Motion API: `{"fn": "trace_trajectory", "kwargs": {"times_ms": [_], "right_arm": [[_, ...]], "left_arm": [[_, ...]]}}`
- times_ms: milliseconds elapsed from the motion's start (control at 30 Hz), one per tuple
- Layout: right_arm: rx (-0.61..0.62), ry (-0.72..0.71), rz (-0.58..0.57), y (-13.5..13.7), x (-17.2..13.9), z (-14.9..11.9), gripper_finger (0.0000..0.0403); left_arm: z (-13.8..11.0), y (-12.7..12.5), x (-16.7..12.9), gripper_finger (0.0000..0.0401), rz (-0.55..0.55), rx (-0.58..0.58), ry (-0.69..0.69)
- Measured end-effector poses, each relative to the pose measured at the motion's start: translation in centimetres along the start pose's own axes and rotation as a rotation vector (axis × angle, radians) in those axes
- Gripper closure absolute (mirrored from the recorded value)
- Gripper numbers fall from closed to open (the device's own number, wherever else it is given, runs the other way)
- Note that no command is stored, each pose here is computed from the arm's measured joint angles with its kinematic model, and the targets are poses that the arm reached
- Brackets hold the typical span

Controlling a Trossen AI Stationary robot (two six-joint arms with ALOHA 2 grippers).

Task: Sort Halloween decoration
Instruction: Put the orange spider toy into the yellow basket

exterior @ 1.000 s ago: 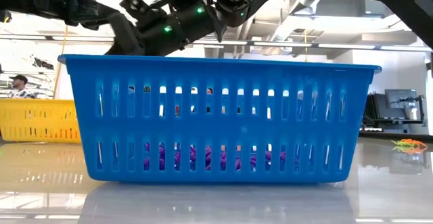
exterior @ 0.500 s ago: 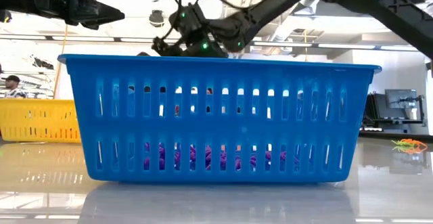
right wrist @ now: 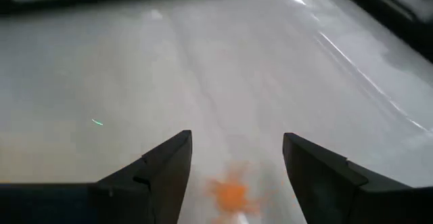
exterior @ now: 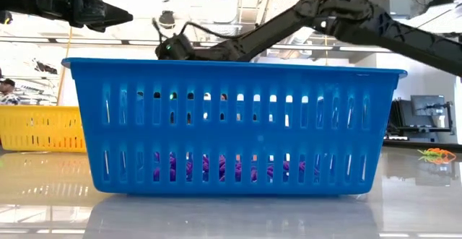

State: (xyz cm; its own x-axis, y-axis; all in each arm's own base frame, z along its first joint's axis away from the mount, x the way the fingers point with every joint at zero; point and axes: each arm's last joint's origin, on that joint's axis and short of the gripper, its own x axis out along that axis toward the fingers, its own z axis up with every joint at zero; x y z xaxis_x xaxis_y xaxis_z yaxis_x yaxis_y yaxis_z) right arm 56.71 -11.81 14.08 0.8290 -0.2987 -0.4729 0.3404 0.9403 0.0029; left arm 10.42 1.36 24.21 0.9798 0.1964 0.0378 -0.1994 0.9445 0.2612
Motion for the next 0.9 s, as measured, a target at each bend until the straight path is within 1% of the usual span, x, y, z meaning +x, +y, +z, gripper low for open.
{"fn": "trace_trajectory", "kwargs": {"times_ms": [67, 200, 367, 467, 533, 600, 700, 833, 867, 900], "right_arm": [[-0.009, 0.045, -0.035, -0.1, 0.5, -0.5, 0.0137], [0.004, 0.073, -0.042, -0.4, 0.7, -0.9, 0.0137], [0.037, 0.144, -0.055, -0.8, 0.6, -1.6, 0.0138], [0.038, 0.177, -0.059, -0.8, 0.4, -1.8, 0.0153], [0.037, 0.184, -0.058, -0.7, 0.4, -1.8, 0.0176], [0.033, 0.181, -0.052, -0.4, 0.3, -1.7, 0.0211], [0.028, 0.172, -0.049, -0.4, 0.3, -1.5, 0.0274], [0.013, 0.177, -0.043, -0.3, 0.0, -0.6, 0.0358], [-0.001, 0.18, -0.031, 0.0, -0.2, -0.3, 0.0371], [-0.016, 0.189, -0.015, 0.1, -0.3, 0.0, 0.0373]], "left_arm": [[0.0, 0.0, 0.0, 0.0285, 0.0, 0.0, 0.001], [0.0, 0.0, 0.0, 0.0285, -0.001, 0.004, 0.003], [-0.1, 0.0, 0.0, 0.0285, -0.002, 0.005, 0.007], [-0.1, 0.0, 0.0, 0.0285, -0.002, 0.006, 0.007], [-0.1, 0.0, 0.0, 0.0285, -0.002, 0.006, 0.007], [-0.1, 0.0, 0.0, 0.0285, -0.002, 0.006, 0.007], [-0.1, 0.0, 0.0, 0.0285, -0.002, 0.006, 0.007], [-0.1, 0.0, 0.0, 0.0285, -0.002, 0.006, 0.007], [-0.1, 0.0, 0.0, 0.0285, -0.002, 0.006, 0.007], [-0.1, 0.0, 0.0, 0.0285, -0.002, 0.006, 0.008]]}}
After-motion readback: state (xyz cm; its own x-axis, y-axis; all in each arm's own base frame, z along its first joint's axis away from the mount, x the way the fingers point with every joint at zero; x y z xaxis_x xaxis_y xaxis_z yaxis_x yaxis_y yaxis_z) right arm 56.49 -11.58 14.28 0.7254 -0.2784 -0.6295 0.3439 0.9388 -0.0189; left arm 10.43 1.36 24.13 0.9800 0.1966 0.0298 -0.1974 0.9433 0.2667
